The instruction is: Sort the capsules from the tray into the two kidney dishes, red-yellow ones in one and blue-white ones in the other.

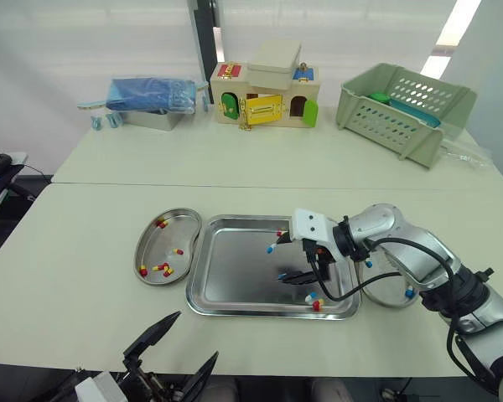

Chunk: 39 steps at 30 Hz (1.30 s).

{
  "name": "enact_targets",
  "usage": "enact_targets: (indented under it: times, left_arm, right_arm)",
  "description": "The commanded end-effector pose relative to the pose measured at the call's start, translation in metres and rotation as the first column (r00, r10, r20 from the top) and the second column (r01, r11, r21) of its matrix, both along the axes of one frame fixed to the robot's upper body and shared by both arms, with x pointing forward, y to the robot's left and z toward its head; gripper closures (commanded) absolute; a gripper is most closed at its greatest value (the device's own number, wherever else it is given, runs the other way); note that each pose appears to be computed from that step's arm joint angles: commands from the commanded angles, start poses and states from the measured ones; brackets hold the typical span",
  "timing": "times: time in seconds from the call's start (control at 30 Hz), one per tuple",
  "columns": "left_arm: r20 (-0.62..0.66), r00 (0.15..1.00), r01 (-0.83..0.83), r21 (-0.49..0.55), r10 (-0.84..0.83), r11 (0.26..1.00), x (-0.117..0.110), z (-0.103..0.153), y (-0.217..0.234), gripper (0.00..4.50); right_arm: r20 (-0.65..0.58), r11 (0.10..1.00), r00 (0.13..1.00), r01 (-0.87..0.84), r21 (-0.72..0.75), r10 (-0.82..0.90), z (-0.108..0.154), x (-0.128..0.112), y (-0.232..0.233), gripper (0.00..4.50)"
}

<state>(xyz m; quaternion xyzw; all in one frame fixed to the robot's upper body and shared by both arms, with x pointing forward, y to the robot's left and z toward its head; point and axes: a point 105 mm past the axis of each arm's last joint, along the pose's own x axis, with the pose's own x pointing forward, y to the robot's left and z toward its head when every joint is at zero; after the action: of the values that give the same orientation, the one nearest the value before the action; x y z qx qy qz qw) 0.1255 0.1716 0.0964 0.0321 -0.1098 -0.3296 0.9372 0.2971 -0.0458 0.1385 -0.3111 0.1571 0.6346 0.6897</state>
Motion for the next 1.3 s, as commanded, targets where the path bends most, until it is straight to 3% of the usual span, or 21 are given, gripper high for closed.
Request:
enact_targets:
  times: [0.03,0.07,0.87,1.27,1.3]
  left_arm:
    - [0.023,1.0,-0.01,0.0,0.01,1.0,0.0,0.007,-0.003,0.0]
    - [0.024,1.0,-0.01,-0.002,0.01,1.0,0.0,0.008,-0.005,0.0]
    - [0.002,1.0,0.002,0.018,-0.002,1.0,-0.007,0.0,0.0,0.0]
    - [0.015,1.0,0.011,0.02,-0.011,1.0,-0.002,0.002,0.001,0.0]
    - [0.015,1.0,0.015,0.021,-0.015,1.0,-0.002,0.002,0.0,0.0]
  right_arm:
    - [0.042,0.999,0.998,-0.044,0.007,0.043,0.009,-0.002,0.008,1.3]
    - [0.039,0.999,0.998,-0.053,0.001,0.052,0.007,-0.004,0.009,1.65]
    - [0.037,0.991,0.998,-0.054,-0.124,0.059,-0.039,0.003,0.005,1.65]
    - [0.034,0.983,0.997,-0.061,-0.172,0.068,-0.044,0.002,-0.001,4.49]
    - [0.033,0.984,0.997,-0.061,-0.168,0.068,-0.043,0.002,-0.001,4.49]
